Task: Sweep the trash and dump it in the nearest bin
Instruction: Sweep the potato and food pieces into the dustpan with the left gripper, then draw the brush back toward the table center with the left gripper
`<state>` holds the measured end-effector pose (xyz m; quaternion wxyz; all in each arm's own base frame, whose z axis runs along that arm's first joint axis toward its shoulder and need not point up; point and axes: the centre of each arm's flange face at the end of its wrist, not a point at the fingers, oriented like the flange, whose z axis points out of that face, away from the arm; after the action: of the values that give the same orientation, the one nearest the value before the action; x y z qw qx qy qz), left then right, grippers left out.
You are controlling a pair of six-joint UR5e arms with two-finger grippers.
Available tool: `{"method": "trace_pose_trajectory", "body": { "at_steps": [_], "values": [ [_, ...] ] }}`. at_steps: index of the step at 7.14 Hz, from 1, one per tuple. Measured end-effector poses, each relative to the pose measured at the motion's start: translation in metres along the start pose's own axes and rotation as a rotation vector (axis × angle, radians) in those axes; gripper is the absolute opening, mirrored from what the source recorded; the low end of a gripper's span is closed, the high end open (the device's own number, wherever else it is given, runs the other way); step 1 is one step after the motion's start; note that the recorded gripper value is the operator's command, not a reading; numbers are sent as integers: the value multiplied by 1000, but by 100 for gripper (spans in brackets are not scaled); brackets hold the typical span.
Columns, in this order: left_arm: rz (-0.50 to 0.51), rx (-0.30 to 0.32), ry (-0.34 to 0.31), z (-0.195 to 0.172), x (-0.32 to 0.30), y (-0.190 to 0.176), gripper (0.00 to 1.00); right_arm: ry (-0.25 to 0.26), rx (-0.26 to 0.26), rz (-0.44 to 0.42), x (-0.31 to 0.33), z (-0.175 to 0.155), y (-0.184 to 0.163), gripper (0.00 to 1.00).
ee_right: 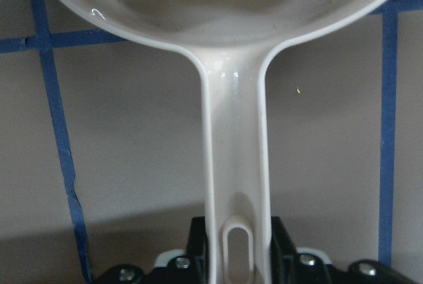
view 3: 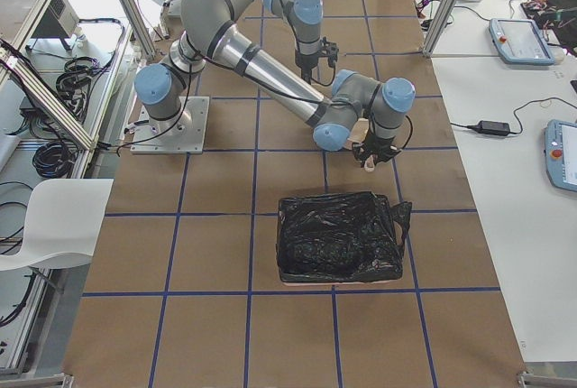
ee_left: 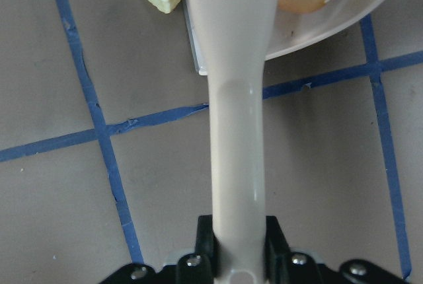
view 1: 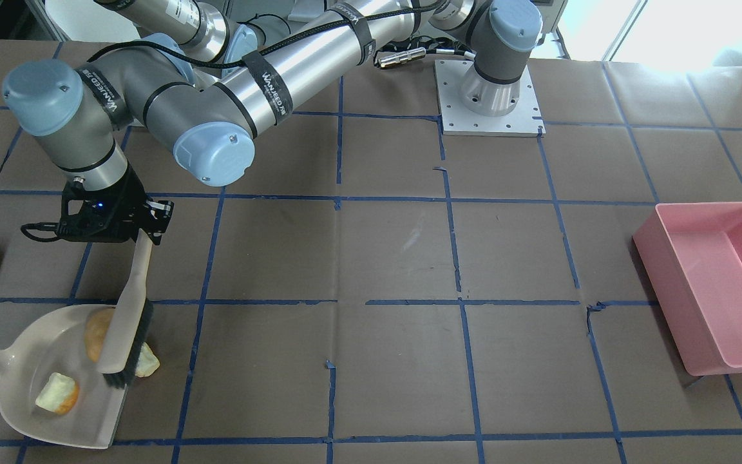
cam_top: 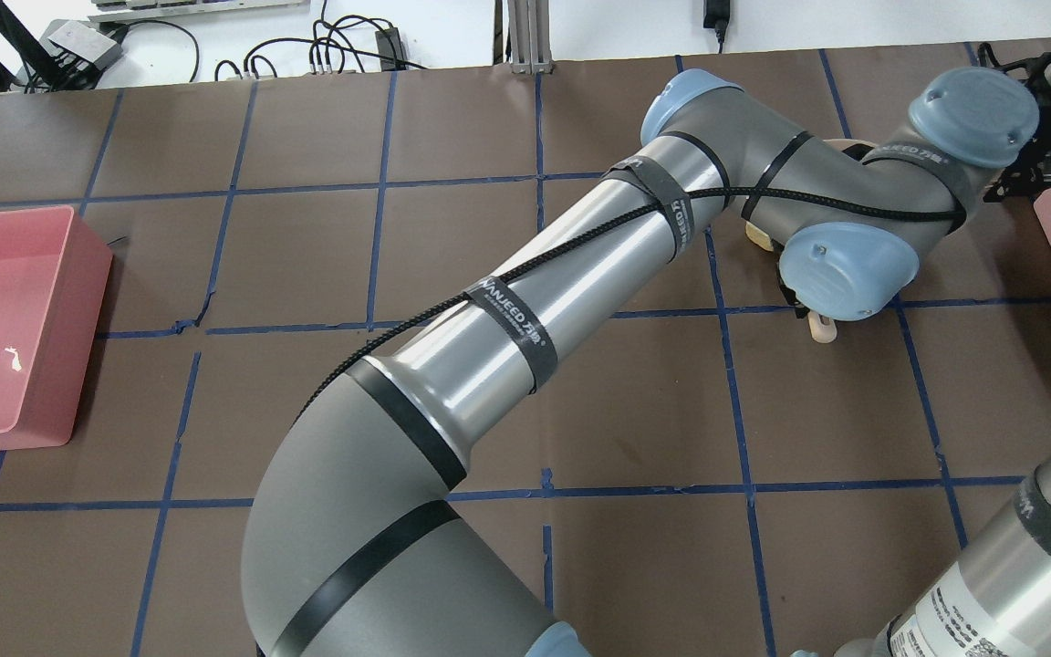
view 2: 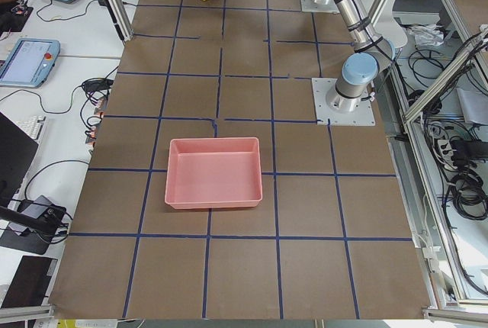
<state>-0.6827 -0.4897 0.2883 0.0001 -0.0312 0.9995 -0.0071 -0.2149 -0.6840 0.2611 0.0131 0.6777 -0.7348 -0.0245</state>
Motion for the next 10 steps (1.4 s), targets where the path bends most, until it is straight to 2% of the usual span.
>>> {"method": "trace_pose_trajectory", "body": {
  "at_steps": [3, 4, 5, 7, 8, 10],
  "values": [
    [-254, -55, -28, 30, -11, -6, 0, -1, 1, 2, 0, 1, 0, 0],
    [-315, -77, -24, 41, -8, -5, 0, -1, 1, 2, 0, 1, 0, 0],
    [-333, -84, -10, 56, -4, -7, 0, -2, 1, 2, 0, 1, 0, 0],
    [-242, -74, 21, 75, 3, -12, 0, -1, 1, 4, 0, 1, 0, 0],
    [-161, -64, 36, 77, 7, -12, 0, -2, 1, 5, 0, 1, 0, 0],
    [44, -80, 127, 76, 22, -8, 0, -1, 0, 6, 0, 0, 0, 0]
  ]
}}
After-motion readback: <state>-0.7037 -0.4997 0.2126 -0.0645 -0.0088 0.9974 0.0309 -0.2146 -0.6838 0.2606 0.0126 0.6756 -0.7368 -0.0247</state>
